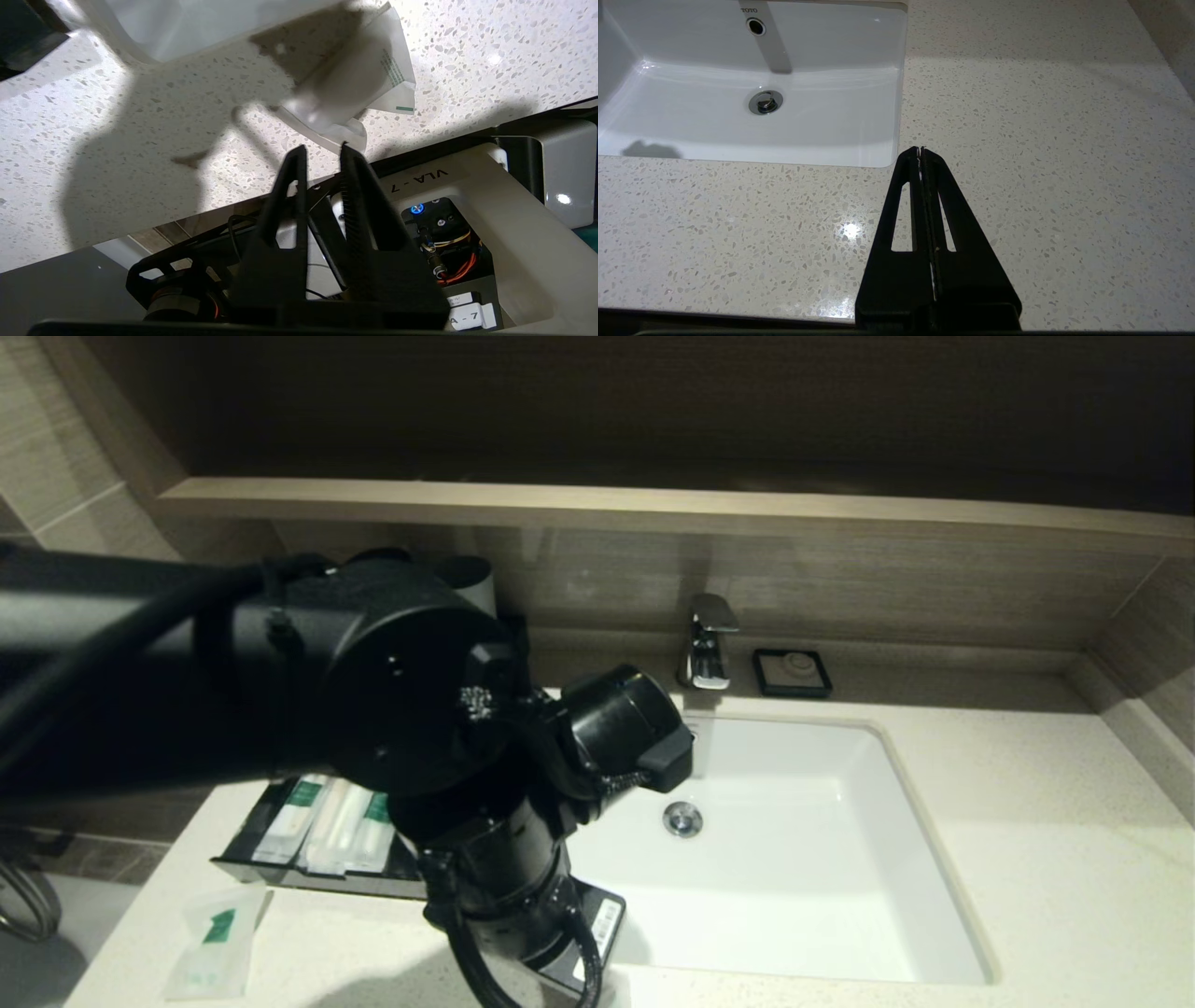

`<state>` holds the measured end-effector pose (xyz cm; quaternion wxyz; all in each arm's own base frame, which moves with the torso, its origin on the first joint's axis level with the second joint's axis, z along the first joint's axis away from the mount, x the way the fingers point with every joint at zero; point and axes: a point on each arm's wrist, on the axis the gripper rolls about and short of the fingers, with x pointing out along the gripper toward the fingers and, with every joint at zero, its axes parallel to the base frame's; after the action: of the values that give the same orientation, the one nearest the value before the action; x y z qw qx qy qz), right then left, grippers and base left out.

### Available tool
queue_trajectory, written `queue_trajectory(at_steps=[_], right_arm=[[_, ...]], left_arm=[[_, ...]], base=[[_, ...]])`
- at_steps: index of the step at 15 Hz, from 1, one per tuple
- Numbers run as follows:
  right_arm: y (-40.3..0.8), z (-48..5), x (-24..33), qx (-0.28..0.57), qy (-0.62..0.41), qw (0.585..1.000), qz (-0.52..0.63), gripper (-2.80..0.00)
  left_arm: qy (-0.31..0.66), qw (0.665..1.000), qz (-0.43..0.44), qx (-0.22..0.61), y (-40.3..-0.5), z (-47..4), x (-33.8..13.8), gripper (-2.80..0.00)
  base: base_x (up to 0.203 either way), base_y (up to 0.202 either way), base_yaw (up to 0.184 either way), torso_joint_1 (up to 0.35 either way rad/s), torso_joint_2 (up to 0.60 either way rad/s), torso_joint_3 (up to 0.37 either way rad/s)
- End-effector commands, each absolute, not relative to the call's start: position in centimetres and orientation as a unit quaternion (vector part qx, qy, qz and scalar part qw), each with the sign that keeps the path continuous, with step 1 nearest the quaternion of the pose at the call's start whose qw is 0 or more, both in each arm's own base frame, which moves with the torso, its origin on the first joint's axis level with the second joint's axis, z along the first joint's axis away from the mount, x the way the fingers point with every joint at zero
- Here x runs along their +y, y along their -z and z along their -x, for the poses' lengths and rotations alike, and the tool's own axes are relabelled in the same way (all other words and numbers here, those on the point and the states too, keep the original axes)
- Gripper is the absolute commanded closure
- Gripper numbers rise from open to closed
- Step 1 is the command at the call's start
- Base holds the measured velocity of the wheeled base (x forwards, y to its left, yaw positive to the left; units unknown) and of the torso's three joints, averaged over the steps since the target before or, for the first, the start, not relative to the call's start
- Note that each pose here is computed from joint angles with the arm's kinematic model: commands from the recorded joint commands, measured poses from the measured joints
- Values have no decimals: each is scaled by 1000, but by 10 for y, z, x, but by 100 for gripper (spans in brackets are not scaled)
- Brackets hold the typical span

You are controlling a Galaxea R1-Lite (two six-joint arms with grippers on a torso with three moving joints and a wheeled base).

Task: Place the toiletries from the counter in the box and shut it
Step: Pick up the bathroom toiletry

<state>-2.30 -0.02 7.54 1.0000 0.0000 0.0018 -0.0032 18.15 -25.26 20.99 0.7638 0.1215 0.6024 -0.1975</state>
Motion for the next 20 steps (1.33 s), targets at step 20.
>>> queue_trajectory(at_steps=[20], right_arm=[[-75,23,0,2,3,1000,0,0]], left_arm=[[204,727,-201,624,-161,-178,-293,-280]], base=[[0,0,0,0,0,0]])
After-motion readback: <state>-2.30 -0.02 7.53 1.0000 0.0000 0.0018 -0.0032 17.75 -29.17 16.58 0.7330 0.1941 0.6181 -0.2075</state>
